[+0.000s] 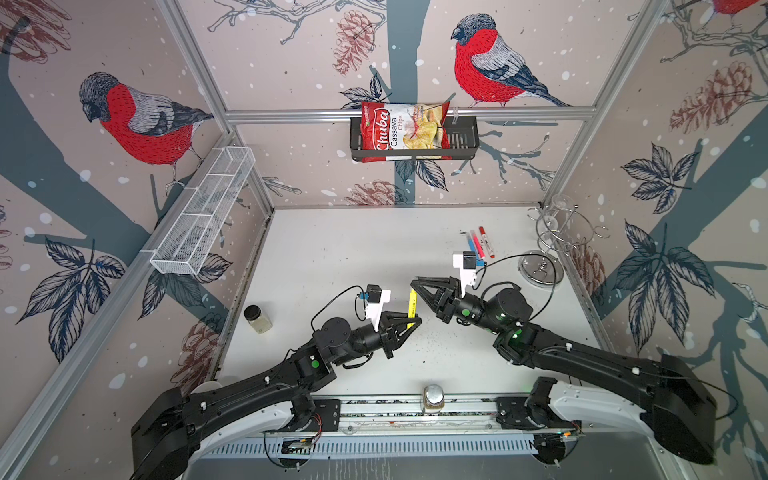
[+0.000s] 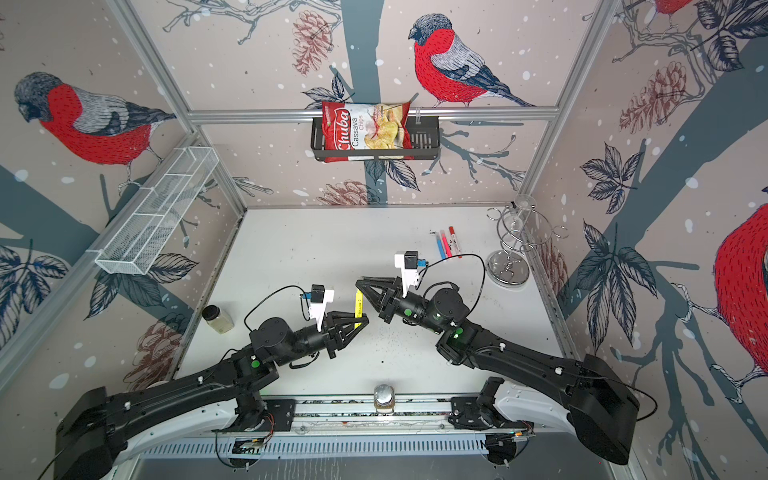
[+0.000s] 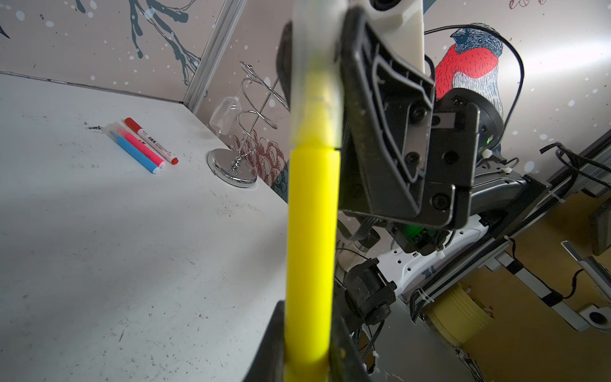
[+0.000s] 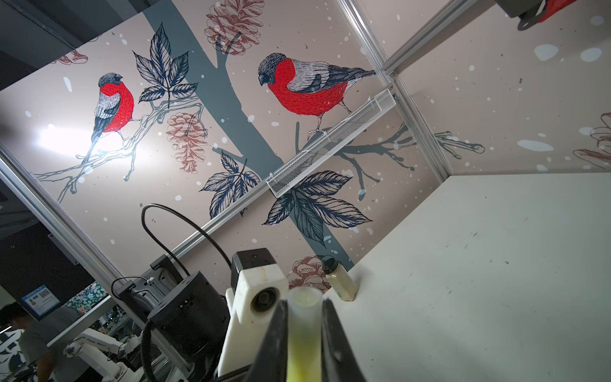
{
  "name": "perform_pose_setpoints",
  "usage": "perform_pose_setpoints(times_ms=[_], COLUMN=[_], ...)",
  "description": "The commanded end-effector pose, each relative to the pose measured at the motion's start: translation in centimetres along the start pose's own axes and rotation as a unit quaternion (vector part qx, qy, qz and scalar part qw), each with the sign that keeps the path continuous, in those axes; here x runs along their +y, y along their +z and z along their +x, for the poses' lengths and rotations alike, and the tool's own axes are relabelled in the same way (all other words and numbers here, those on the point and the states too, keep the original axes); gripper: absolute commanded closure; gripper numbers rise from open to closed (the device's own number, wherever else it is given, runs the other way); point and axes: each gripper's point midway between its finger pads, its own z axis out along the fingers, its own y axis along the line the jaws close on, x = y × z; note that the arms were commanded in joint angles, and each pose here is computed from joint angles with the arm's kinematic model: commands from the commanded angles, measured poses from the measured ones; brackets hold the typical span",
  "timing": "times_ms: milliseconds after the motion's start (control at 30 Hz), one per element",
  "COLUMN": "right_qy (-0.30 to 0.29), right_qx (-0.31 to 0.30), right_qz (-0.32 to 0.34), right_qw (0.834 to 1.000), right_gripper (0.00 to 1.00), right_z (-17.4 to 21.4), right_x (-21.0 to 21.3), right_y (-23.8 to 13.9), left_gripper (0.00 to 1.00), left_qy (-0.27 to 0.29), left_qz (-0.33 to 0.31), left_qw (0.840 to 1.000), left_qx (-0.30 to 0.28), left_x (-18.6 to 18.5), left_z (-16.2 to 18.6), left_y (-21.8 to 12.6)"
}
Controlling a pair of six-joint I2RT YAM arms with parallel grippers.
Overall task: Insert the pens into the pen caps
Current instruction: 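Lower the clear cap onto the yellow highlighter tip with the right gripper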
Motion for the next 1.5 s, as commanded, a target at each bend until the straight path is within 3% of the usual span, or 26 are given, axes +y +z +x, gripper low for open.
perform_pose_setpoints(times_ms=[0, 1067, 1467], right_qy=[0.030, 0.027, 0.016], right_qx=[0.100, 0.168, 0.155], right_qz=[0.003, -0.017, -0.013], right_qw=[0.995, 0.985, 0.988], right_gripper=[1.00, 1.00, 1.00], right_z=[4.9, 8.5, 7.3], right_x=[-0.8, 0.0, 0.4], right_y=[-0.4, 0.5, 0.9], left_gripper=[1.00, 1.00, 1.00], left_qy=[0.010, 0.014, 0.011], left_qz=[0.030, 0.035, 0.008], left_qw=[0.990, 0.986, 0.989], left_qx=[-0.137, -0.162, -0.145], left_x=[-2.0, -2.1, -0.4], left_z=[-6.5, -8.1, -6.7], left_y=[-1.3, -2.6, -2.2])
